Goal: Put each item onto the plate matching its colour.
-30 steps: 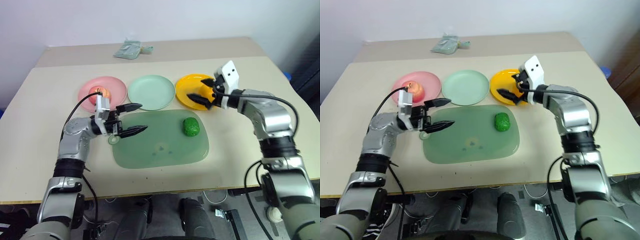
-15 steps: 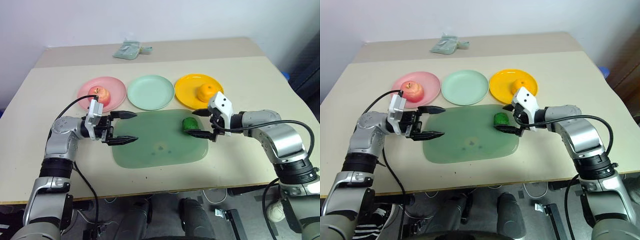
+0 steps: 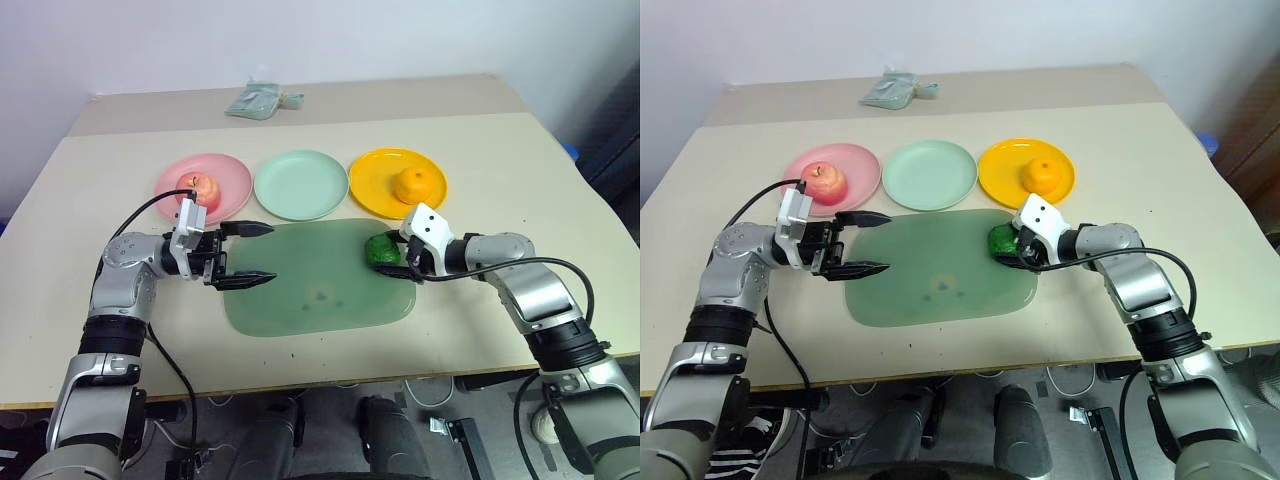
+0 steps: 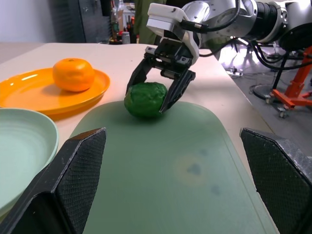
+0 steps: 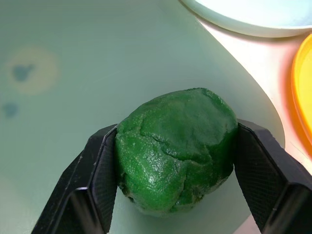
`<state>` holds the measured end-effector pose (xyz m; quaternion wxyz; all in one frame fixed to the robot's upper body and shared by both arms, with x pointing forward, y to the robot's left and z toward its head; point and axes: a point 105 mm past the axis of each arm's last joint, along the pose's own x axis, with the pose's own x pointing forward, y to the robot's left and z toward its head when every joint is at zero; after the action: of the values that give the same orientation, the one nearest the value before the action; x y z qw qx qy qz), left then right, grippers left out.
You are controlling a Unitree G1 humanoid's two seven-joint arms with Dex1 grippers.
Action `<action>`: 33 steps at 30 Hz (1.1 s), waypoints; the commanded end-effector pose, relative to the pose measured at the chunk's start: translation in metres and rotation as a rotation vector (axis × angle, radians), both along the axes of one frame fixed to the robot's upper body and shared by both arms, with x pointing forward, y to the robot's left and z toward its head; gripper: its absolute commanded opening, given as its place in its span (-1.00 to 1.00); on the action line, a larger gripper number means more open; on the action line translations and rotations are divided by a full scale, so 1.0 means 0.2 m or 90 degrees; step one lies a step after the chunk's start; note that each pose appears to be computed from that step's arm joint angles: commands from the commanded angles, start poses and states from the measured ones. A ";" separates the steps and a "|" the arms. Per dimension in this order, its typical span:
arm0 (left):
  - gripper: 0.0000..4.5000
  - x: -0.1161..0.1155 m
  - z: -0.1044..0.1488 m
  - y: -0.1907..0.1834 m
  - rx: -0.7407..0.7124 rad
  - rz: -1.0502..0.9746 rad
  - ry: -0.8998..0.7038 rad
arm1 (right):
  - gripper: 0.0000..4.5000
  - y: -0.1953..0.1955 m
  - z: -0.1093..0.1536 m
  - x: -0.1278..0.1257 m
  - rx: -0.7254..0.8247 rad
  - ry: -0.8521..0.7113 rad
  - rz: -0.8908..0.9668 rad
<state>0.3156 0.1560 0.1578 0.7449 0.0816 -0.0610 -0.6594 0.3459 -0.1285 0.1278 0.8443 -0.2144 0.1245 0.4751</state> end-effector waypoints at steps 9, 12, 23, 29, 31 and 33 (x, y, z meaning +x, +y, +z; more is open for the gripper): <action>1.00 0.19 0.07 0.08 -0.009 0.206 -0.050 | 0.22 0.42 0.36 0.31 0.128 -0.201 -0.072; 1.00 0.20 0.07 0.08 -0.019 0.237 -0.062 | 0.22 0.52 0.34 0.39 0.092 -0.253 -0.097; 1.00 0.18 0.06 0.08 -0.025 0.284 -0.082 | 0.98 0.55 0.25 0.54 0.135 -0.167 -0.161; 1.00 0.19 0.08 0.08 -0.025 0.284 -0.087 | 0.98 0.50 0.42 0.54 0.222 -0.185 -0.141; 1.00 0.18 0.09 0.07 -0.028 0.273 -0.087 | 0.98 0.46 0.48 0.52 0.255 -0.195 -0.118; 1.00 0.18 0.10 0.06 -0.034 0.263 -0.089 | 0.98 0.42 0.52 0.46 0.277 -0.198 -0.066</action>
<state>0.3524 0.1688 0.1601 0.8667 0.1102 -0.0823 -0.4794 0.4481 -0.0436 0.2071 0.9167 -0.1063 -0.0554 0.3812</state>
